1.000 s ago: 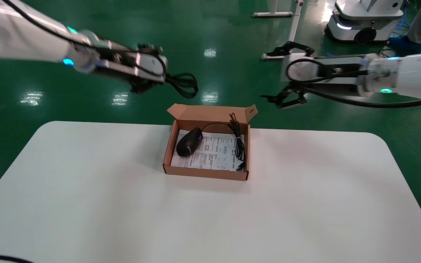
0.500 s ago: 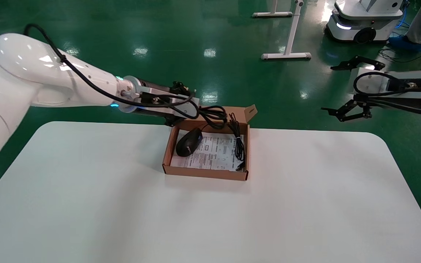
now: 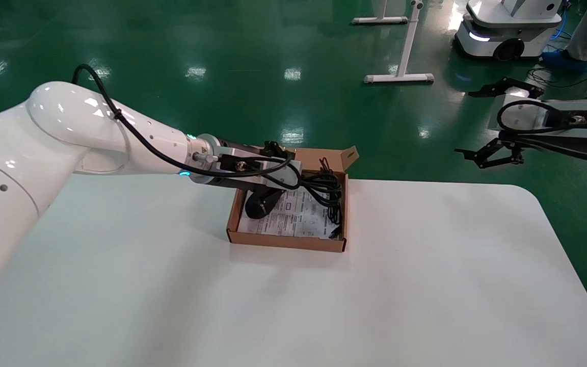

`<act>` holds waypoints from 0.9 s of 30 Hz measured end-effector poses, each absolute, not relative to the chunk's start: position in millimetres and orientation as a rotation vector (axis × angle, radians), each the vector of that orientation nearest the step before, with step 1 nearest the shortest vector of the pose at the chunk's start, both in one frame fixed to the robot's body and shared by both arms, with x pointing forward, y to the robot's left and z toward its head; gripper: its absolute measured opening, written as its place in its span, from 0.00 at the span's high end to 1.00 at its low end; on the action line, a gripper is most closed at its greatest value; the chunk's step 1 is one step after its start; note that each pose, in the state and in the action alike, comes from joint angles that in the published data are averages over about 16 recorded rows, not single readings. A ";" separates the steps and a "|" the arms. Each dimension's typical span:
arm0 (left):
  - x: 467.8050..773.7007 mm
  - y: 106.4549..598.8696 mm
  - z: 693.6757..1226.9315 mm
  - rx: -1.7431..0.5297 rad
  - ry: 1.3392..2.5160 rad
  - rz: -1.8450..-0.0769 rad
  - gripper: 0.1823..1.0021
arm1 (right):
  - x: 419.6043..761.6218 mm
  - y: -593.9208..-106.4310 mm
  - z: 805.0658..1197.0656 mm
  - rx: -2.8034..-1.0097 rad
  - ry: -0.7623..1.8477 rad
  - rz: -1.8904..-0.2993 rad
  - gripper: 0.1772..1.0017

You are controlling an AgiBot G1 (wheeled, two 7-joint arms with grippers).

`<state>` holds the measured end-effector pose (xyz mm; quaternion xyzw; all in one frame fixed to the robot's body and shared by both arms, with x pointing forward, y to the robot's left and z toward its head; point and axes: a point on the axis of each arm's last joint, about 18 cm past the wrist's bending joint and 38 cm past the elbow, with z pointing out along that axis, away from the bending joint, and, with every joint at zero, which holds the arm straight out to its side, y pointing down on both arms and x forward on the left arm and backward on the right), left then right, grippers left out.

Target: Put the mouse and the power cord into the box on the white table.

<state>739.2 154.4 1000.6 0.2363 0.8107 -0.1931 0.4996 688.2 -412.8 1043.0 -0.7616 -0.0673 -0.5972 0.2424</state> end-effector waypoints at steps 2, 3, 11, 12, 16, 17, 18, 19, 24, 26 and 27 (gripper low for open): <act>739.0 153.6 999.7 0.572 1.965 -0.465 0.94 | 687.5 -413.9 1041.4 -2.084 -0.182 -1.627 0.00; 739.0 153.3 999.4 0.572 1.966 -0.463 0.94 | 687.2 -414.4 1040.5 -2.085 -0.181 -1.624 0.00; 738.6 152.4 997.9 0.582 1.973 -0.445 0.93 | 684.3 -413.8 1034.6 -2.086 -0.185 -1.591 0.00; 738.6 152.3 997.7 0.583 1.974 -0.444 0.92 | 684.0 -413.4 1034.1 -2.085 -0.186 -1.587 0.00; 737.1 152.1 995.1 0.575 1.979 -0.468 0.90 | 682.7 -411.1 1032.4 -2.069 -0.185 -1.568 0.00; 736.4 152.2 993.9 0.572 1.982 -0.480 0.89 | 682.3 -410.6 1032.2 -2.063 -0.183 -1.564 0.00; 735.5 152.3 992.6 0.567 1.984 -0.495 0.88 | 682.0 -409.9 1032.0 -2.056 -0.181 -1.559 0.00; 734.4 152.5 991.0 0.561 1.987 -0.512 0.87 | 681.6 -409.2 1031.7 -2.047 -0.178 -1.554 0.00; 726.6 154.7 982.3 0.521 2.002 -0.632 0.81 | 678.8 -404.3 1030.8 -1.993 -0.163 -1.523 0.00; 722.1 156.1 978.2 0.500 2.008 -0.694 0.77 | 676.7 -401.7 1030.3 -1.965 -0.156 -1.505 0.00; 719.5 157.2 976.3 0.488 2.011 -0.728 0.76 | 675.5 -400.2 1030.0 -1.951 -0.152 -1.495 0.00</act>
